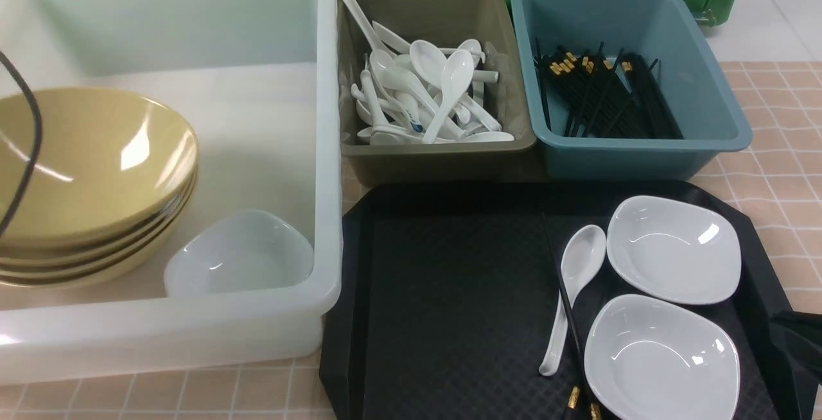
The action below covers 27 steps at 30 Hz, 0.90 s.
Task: On brown table put chopsticks spoon bowls plates into blue grey white boxes.
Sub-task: 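Place the tan bowl onto the bowl stack in the left bin with the left gripper, then reach for and grasp the small white dish on the black tray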
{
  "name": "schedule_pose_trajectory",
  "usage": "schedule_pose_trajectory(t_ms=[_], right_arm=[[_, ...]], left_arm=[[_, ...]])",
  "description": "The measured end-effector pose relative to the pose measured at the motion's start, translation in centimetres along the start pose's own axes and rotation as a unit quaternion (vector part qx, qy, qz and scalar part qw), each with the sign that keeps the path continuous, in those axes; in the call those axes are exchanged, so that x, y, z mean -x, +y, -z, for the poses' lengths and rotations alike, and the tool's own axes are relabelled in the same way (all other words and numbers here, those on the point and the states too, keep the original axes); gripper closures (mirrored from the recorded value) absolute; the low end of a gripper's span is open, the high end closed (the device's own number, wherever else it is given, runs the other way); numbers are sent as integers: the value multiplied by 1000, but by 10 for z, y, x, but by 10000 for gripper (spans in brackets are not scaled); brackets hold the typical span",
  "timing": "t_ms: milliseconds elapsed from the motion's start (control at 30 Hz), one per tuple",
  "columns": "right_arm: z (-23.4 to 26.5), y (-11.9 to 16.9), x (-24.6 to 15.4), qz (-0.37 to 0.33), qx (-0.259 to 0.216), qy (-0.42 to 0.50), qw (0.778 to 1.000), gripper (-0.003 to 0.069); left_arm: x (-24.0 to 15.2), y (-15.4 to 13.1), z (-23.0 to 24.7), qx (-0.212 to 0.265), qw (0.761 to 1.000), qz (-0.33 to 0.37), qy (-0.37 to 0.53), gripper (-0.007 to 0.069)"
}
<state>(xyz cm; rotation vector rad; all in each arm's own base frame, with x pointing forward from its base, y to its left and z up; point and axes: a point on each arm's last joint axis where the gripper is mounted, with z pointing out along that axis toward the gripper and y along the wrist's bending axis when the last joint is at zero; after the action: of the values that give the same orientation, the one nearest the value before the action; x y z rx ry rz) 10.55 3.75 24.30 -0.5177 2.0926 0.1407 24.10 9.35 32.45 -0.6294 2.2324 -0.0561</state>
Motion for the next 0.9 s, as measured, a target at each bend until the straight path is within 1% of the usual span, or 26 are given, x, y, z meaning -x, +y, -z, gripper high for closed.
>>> schedule_pose_trajectory(t_ms=[100, 200, 267, 300, 333, 400, 433, 467, 500, 533, 600, 700, 767, 833, 900], right_arm=[[-1, 0, -1, 1, 0, 2, 1000, 596], [-4, 0, -4, -2, -1, 4, 1000, 584], [-9, 1, -9, -41, 1, 24, 999, 545], [-10, 1, -10, -41, 1, 25, 999, 540], [-14, 1, -11, -77, 2, 42, 996, 505], [-22, 1, -14, -101, 5, 77, 992, 443], [-23, 1, -14, -106, 6, 86, 991, 419], [-29, 1, -12, -117, 7, 112, 987, 371], [-33, 0, -10, -129, 7, 127, 983, 332], [-39, -1, -7, -147, 6, 148, 978, 287], [-49, -2, 0, -161, 6, 179, 971, 230], [-67, -4, 0, -167, 0, 229, 959, 172], [-81, -5, -3, -165, -4, 264, 950, 155], [-94, -6, -8, -172, -9, 293, 941, 148], [-105, -5, -14, -188, -15, 310, 932, 146]], left_arm=[[3, -7, 37, -13, 998, -18, -57, 41], [3, -9, 48, -18, 997, -26, -77, 43], [2, -14, 60, -36, 995, -19, -92, 60], [2, -14, 60, -40, 995, -19, -92, 64], [0, -21, 62, -59, 994, -25, -88, 91], [-5, -35, 62, -97, 991, -54, -78, 149], [-7, -38, 62, -105, 990, -63, -76, 163], [-13, -50, 61, -137, 982, -104, -71, 218], [-18, -58, 60, -157, 976, -134, -68, 263], [-24, -66, 60, -175, 969, -162, -63, 309], [-34, -76, 60, -203, 955, -208, -55, 399], [-50, -85, 65, -234, 936, -259, -44, 533], [-61, -84, 69, -241, 931, -271, -47, 599], [-71, -78, 75, -237, 931, -270, -67, 623], [-78, -71, 82, -227, 932, -263, -102, 623]])
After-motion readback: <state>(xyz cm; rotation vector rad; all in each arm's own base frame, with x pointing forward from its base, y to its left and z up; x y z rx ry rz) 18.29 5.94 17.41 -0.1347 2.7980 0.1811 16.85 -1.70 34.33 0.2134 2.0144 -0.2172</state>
